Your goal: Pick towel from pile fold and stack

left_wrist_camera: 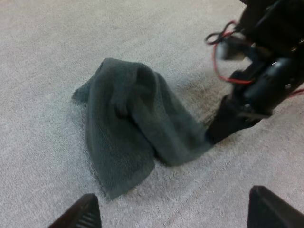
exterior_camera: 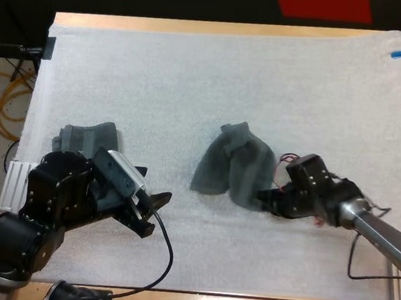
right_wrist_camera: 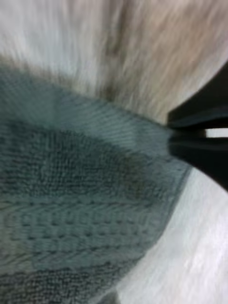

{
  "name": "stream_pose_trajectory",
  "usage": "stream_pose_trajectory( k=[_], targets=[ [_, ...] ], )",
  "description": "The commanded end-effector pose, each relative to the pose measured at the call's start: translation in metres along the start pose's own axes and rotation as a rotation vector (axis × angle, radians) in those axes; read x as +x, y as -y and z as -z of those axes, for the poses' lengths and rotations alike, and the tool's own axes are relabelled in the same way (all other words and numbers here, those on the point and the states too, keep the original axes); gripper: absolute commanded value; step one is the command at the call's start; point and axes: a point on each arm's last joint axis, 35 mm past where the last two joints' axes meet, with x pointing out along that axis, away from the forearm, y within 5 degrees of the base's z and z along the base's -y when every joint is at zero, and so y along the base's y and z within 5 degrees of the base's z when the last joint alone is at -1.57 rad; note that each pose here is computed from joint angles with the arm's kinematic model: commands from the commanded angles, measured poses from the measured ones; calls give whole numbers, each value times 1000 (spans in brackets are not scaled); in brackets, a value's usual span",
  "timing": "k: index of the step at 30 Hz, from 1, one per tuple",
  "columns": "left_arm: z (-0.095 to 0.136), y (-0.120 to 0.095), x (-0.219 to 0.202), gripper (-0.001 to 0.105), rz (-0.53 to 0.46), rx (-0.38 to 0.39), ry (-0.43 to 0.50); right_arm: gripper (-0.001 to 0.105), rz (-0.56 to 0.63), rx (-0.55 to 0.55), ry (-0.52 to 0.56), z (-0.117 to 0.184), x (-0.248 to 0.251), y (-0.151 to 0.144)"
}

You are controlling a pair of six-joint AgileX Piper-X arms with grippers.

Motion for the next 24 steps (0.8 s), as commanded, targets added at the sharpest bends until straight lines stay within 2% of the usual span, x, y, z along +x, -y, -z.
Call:
stream_pose_trajectory(
  k=[1,8,10,12,16,17,18,21,22,23,24],
  targets=[
    [0,2,-1,62,11,4,5,0,75,-45,-13,5,-8,1],
    [0,2,-1,62,11,5,5,0,372,-182,-89,27,-45,9],
    [0,2,-1,62,11,5,5,0,404,-185,-95,29,-48,10],
    [0,2,-1,62,11,5,5,0,381,-187,-70,27,-48,8],
    [-1,2,-1,62,12,9,13,0,224,-174,4,17,-46,0],
    [-1,2,-1,62,12,8,13,6,140,-189,19,14,-45,-4],
    [-1,2,-1,62,12,8,13,10,118,-192,26,13,-45,-5],
    [-1,2,-1,62,12,8,13,42,91,-206,43,11,-45,-6],
    [-1,2,-1,62,12,8,13,56,91,-221,46,11,-45,-7],
    [-1,2,-1,62,12,8,13,66,90,-236,51,10,-45,-7],
    [-1,2,-1,62,12,8,13,69,90,-251,52,10,-44,-7]
  ],
)
